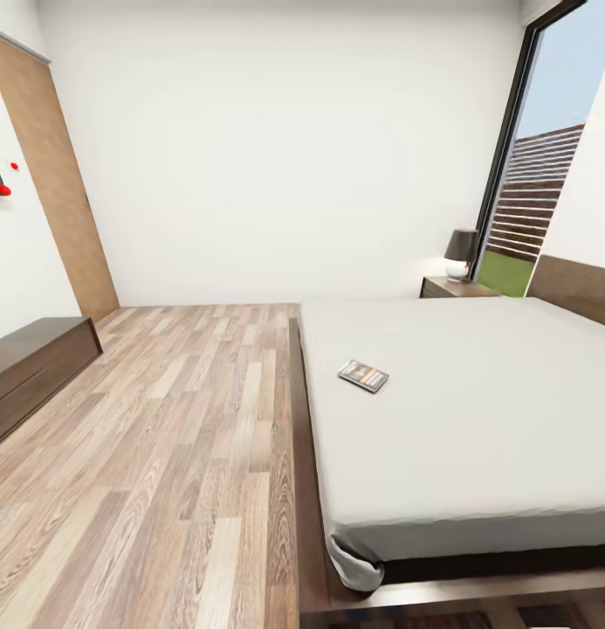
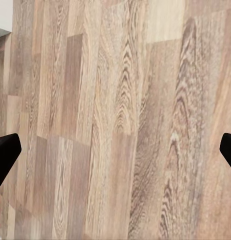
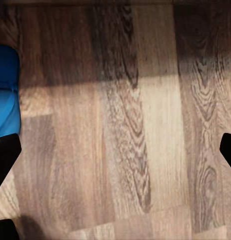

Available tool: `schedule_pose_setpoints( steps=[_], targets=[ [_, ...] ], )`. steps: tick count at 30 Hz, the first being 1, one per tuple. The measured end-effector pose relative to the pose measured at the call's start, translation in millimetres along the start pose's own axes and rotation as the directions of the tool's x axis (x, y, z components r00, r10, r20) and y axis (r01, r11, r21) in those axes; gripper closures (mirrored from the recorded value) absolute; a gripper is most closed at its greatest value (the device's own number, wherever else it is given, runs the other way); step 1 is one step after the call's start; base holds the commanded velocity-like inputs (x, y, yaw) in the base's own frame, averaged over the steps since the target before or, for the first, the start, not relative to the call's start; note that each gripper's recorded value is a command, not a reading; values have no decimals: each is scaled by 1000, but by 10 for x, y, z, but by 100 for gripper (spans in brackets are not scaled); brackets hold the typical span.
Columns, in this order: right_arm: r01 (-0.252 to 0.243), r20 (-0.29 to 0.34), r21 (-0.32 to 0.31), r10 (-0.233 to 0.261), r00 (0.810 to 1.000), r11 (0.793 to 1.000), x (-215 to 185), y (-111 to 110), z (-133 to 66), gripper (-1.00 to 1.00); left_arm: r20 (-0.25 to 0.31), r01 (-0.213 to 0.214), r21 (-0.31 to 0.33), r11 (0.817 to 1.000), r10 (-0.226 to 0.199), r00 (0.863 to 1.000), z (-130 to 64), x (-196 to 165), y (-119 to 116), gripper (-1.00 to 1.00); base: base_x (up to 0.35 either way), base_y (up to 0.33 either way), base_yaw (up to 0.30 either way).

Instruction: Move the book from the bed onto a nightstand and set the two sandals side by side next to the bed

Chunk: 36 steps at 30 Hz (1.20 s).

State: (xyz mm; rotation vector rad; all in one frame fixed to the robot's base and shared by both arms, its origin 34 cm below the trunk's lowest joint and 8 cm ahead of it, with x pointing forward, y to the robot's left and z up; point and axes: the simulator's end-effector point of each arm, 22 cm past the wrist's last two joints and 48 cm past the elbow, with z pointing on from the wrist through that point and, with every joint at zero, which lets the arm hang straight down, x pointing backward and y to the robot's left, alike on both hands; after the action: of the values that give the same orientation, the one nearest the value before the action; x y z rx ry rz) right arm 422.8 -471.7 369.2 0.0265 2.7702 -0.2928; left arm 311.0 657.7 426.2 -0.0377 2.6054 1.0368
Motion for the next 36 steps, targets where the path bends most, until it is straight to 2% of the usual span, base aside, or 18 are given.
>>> schedule_pose_setpoints(
  steps=[11,23,36],
  targets=[
    [3,-1,-1,-3,1000,1000,-112,-36,-193,-100,-5,-3,-23,1000,3,1000,-144,-84,198,-100,0,0,0],
    [56,-9,-3,-56,998,998,-204,-49,-398,-100,-14,-10,-104,995,8,1000,-316,-152,522,-100,0,0,0],
    [71,-19,-9,-71,997,997,-279,-55,-615,-100,-17,-11,-131,991,9,1000,-489,-256,736,-100,0,0,0]
  ],
)
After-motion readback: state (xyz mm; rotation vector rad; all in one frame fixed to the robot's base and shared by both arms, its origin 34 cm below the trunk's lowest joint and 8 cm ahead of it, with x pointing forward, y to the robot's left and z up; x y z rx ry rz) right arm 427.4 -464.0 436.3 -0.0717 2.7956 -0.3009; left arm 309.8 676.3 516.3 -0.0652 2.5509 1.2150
